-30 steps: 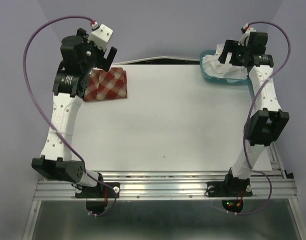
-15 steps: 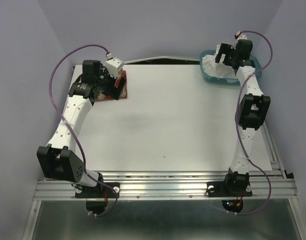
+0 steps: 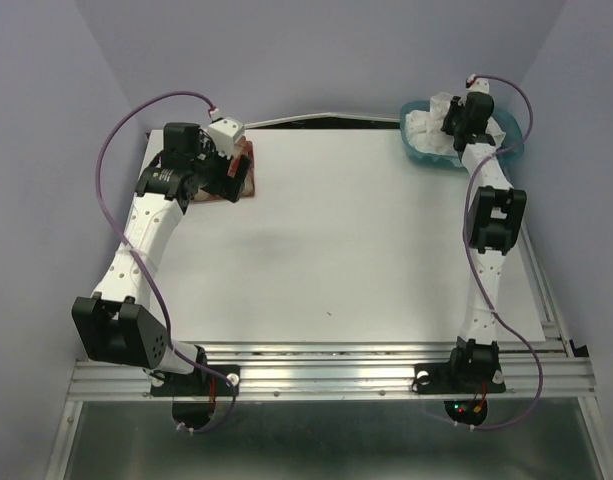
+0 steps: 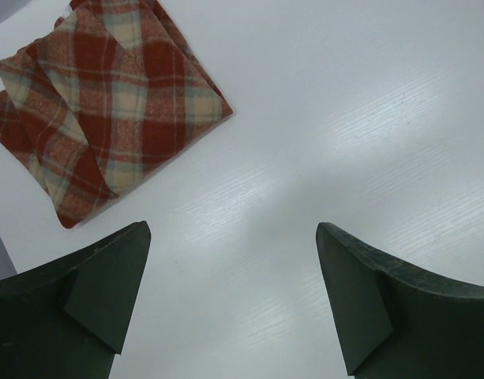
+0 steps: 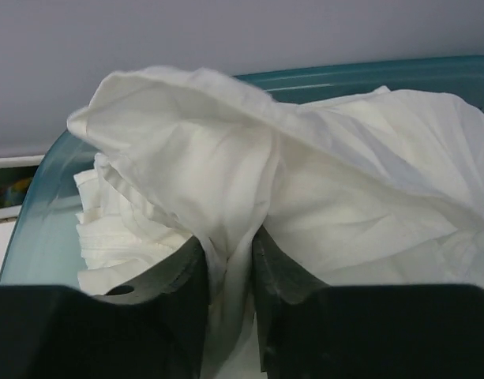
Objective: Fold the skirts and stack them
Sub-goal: Grab the skirt from the pile, then move the skirt to the center of the board
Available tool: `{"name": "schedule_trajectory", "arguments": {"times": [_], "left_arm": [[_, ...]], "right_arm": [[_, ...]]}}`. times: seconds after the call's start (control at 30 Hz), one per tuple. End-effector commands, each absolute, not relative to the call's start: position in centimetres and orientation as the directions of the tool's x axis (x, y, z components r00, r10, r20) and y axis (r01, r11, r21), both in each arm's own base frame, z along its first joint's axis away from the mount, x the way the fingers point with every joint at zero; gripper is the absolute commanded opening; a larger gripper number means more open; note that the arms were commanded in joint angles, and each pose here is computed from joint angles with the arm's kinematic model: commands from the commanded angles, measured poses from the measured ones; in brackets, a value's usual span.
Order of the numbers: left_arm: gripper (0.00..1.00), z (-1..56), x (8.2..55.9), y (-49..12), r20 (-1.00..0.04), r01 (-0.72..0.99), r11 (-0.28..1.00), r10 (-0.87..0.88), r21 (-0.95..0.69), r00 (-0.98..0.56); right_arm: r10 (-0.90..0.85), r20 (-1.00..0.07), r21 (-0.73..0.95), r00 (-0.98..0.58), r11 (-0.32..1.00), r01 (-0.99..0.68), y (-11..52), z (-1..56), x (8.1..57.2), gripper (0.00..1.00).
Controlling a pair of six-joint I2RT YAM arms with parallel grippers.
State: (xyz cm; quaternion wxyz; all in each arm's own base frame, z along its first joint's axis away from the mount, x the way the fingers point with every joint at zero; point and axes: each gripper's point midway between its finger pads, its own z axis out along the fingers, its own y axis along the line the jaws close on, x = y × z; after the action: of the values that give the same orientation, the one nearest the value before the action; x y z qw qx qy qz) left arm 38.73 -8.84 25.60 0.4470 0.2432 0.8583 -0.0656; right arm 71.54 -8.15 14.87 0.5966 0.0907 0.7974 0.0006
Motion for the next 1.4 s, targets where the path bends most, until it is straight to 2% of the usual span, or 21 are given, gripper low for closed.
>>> {"name": "schedule_trajectory", "arguments": {"times": [0.0, 0.03, 0.13, 0.43, 0.6, 0.7, 0.87, 0.9, 0.97, 1.0, 1.17, 1.2, 1.27, 1.3, 1.37], "left_arm": [[0.99, 27.8, 38.8, -8.9, -0.834, 0.458, 0.882, 0.334, 0.112, -0.438], [0.99, 27.9, 38.8, -9.0, -0.836, 0.458, 0.882, 0.332, 0.111, -0.436], [0.99, 28.4, 38.6, -9.0, -0.846, 0.452, 0.886, 0.317, 0.104, -0.428], [0.99, 29.1, 38.3, -9.6, -0.864, 0.44, 0.897, 0.252, 0.04, -0.436], [0.99, 30.4, 38.0, -9.8, -0.884, 0.447, 0.894, 0.236, 0.035, -0.404], [0.99, 30.8, 37.9, -9.9, -0.892, 0.452, 0.891, 0.23, 0.033, -0.389], [0.99, 30.1, 37.2, -10.5, -0.891, 0.488, 0.873, 0.233, 0.015, -0.39], [0.99, 29.9, 37.1, -10.7, -0.89, 0.499, 0.867, 0.238, 0.015, -0.388], [0.99, 29.0, 36.6, -10.9, -0.885, 0.525, 0.851, 0.255, 0.015, -0.389], [0.98, 28.7, 36.6, -11.0, -0.885, 0.533, 0.846, 0.262, 0.018, -0.385], [0.95, 25.7, 35.2, -11.7, -0.867, 0.598, 0.802, 0.302, 0.006, -0.397], [0.94, 25.4, 34.9, -12.0, -0.867, 0.62, 0.785, 0.309, 0.001, -0.39], [0.93, 23.8, 34.3, -12.5, -0.856, 0.655, 0.756, 0.329, -0.014, -0.398], [0.92, 23.4, 34.0, -12.8, -0.854, 0.668, 0.744, 0.335, -0.019, -0.397], [0.88, 21.9, 33.4, -13.3, -0.843, 0.691, 0.721, 0.344, -0.044, -0.413]], "right_arm": [[0.11, -0.992, 0.103, -0.066, 0.99, 0.093, -7.3, 25.3, 72.0, 0.22], [0.117, -0.992, 0.113, -0.053, 0.991, 0.076, -6.9, 26.6, 71.7, 0.12], [0.159, -0.987, 0.159, -0.004, 0.987, -0.013, -5.1, 32.4, 69.8, 0.01], [0.305, -0.95, 0.259, 0.064, 0.887, -0.381, 2.7, 46.5, 61.2, 0.01], [0.356, -0.934, 0.288, 0.023, 0.789, -0.543, 5.9, 50.8, 56.1, 0.01], [0.393, -0.919, 0.34, -0.042, 0.731, -0.592, 7.3, 51.4, 53.8, 0.01], [0.345, -0.911, 0.395, -0.226, 0.574, -0.717, 10.5, 48.5, 48.3, 0.01], [0.305, -0.9, 0.432, -0.312, 0.526, -0.733, 11.2, 45.1, 47.5, 0.01], [0.26, -0.889, 0.457, -0.377, 0.465, -0.758, 12.3, 42.7, 45.4, 0.01], [0.203, -0.872, 0.489, -0.445, 0.393, -0.779, 13.0, 39.1, 43.9, 0.03], [0.057, -0.86, 0.5, -0.507, 0.289, -0.816, 13.4, 30.4, 40.2, 0.12], [-0.01, -0.866, 0.477, -0.5, 0.281, -0.833, 13.2, 26.8, 39.4, 0.14], [-0.13, -0.852, 0.465, -0.508, 0.258, -0.847, 13.2, 24.0, 36.8, 0.2], [-0.176, -0.83, 0.484, -0.529, 0.244, -0.84, 13.4, 22.8, 36.1, 0.21], [-0.215, -0.702, 0.631, -0.679, 0.256, -0.733, 13.1, 19.4, 34.5, 0.25]]}}
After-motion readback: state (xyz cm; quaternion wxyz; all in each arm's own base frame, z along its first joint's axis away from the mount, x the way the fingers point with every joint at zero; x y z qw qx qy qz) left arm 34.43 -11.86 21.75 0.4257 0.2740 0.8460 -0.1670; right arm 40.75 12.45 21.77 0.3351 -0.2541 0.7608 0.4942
